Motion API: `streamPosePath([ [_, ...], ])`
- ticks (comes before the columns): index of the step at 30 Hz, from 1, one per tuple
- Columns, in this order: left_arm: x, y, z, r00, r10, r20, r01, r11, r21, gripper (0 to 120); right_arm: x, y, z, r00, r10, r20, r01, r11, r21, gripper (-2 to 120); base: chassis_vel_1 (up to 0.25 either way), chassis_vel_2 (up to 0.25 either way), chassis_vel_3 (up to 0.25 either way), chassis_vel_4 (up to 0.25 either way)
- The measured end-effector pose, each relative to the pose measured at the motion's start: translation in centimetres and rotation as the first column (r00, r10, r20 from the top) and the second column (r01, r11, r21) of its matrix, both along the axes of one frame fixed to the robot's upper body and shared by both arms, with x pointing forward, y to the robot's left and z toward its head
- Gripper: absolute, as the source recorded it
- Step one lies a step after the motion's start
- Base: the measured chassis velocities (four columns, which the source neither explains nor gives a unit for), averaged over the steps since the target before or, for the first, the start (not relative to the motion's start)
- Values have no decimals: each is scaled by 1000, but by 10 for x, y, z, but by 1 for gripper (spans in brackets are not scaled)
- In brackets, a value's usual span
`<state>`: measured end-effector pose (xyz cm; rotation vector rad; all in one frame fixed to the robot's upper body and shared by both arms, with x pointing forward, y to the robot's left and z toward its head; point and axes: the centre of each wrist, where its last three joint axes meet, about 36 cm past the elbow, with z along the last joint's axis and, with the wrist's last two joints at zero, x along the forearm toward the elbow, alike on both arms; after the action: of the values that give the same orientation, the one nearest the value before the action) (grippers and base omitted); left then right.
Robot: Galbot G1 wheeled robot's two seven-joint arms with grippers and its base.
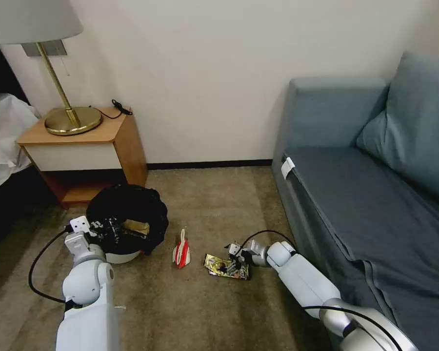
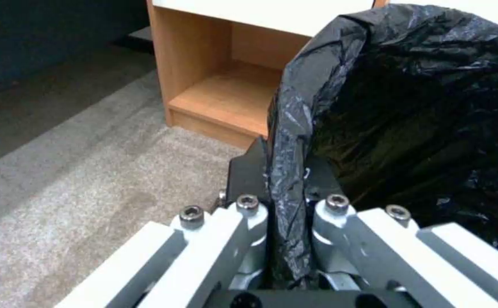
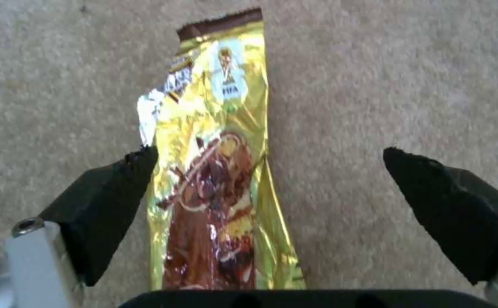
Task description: Pick up the trash bin, then pick up the garbage on the floor and place it into the trash bin.
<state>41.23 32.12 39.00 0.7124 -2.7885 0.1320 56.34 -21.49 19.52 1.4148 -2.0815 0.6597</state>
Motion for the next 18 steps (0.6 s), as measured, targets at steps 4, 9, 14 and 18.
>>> streamPosePath([
  [4, 0, -1, -1, 1000, -3, -1, 3, 1000, -1, 4, -3, -4, -7, 1000, -19, -11, 19, 1000, 10, 100, 0, 0, 0, 0],
  [9, -1, -2, 1, 1000, -5, 2, 5, 1000, 2, 4, -5, -5, -13, 999, -30, -23, 31, 999, 17, 100, 0, 0, 0, 0],
  [14, -3, -1, 2, 1000, -3, 3, 3, 1000, 6, 4, -9, -8, -19, 998, -35, -45, 36, 999, 20, 100, 0, 0, 0, 0],
  [18, -3, -2, 1, 1000, -3, 2, 3, 1000, 7, 4, -13, -12, -27, 996, -50, -70, 51, 999, 19, 100, 0, 0, 0, 0],
])
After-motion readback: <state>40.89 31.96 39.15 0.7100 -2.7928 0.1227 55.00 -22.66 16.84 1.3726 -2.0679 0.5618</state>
